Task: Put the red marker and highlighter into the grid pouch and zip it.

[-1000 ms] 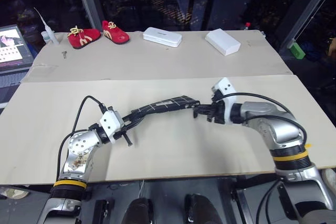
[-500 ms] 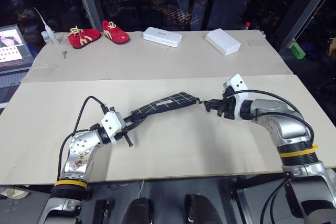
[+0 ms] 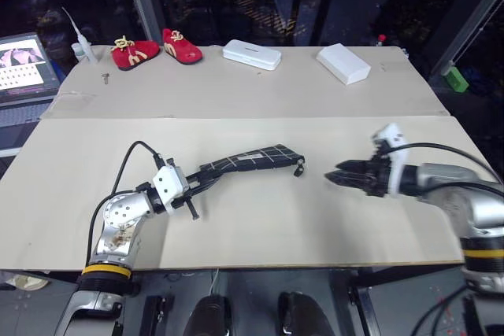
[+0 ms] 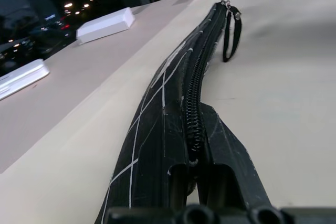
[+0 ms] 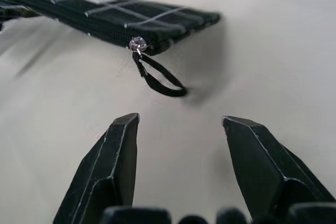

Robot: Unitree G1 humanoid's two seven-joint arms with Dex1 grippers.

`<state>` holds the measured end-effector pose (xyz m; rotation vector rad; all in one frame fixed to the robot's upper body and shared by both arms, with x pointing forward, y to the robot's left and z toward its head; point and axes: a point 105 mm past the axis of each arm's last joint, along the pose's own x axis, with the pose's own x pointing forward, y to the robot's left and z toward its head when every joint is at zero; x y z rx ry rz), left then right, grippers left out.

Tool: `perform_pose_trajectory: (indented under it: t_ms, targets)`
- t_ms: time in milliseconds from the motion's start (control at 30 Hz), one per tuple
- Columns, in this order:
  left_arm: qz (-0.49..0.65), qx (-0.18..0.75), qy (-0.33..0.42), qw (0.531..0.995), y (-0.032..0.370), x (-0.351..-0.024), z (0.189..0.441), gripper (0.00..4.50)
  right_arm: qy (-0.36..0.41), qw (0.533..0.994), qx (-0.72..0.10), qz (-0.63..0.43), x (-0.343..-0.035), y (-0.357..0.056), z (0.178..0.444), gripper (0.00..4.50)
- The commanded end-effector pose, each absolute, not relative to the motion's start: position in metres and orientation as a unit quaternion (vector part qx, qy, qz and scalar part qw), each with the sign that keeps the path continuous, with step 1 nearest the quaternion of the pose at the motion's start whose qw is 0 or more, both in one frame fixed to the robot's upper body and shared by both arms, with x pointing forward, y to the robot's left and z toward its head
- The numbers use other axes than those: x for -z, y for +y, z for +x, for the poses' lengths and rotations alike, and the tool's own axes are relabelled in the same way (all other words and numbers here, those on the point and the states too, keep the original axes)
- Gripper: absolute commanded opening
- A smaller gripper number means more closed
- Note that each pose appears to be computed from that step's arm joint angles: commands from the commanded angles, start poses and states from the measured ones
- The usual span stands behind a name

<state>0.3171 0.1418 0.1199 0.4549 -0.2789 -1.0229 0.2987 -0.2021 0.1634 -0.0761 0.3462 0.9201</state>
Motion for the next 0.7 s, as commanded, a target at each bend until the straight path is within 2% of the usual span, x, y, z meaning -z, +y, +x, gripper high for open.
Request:
perform_pose_trajectory:
  t_ms: [33, 233, 300, 400, 433, 600, 700]
  targets:
    - [0.232, 0.518, -0.164, 0.807, 0.124, -0.129, 0.318, 0.0, 0.119, 0.877, -0.463, -0.056, -0.181, -0.203, 0.277, 2.83]
    - [0.271, 0.571, -0.164, 0.757, 0.103, -0.111, 0.32, 0.0, 0.139, 0.886, -0.439, -0.053, -0.154, -0.196, 0.272, 2.83]
    - [0.267, 0.578, -0.156, 0.755, 0.101, -0.107, 0.322, 0.81, 0.14, 0.887, -0.436, -0.054, -0.15, -0.193, 0.273, 2.88]
    - [0.254, 0.588, -0.151, 0.753, 0.099, -0.107, 0.323, 1.71, 0.142, 0.889, -0.432, -0.052, -0.147, -0.191, 0.274, 2.88]
    - [0.246, 0.588, -0.152, 0.755, 0.099, -0.109, 0.322, 2.13, 0.145, 0.891, -0.428, -0.052, -0.145, -0.192, 0.275, 2.88]
    - [0.129, 0.572, -0.116, 0.802, 0.114, -0.131, 0.317, 3.96, 0.15, 0.899, -0.408, -0.056, -0.144, -0.207, 0.279, 2.88]
    - [0.05, 0.553, -0.085, 0.827, 0.121, -0.148, 0.312, 3.96, 0.142, 0.906, -0.394, -0.055, -0.148, -0.216, 0.287, 2.88]
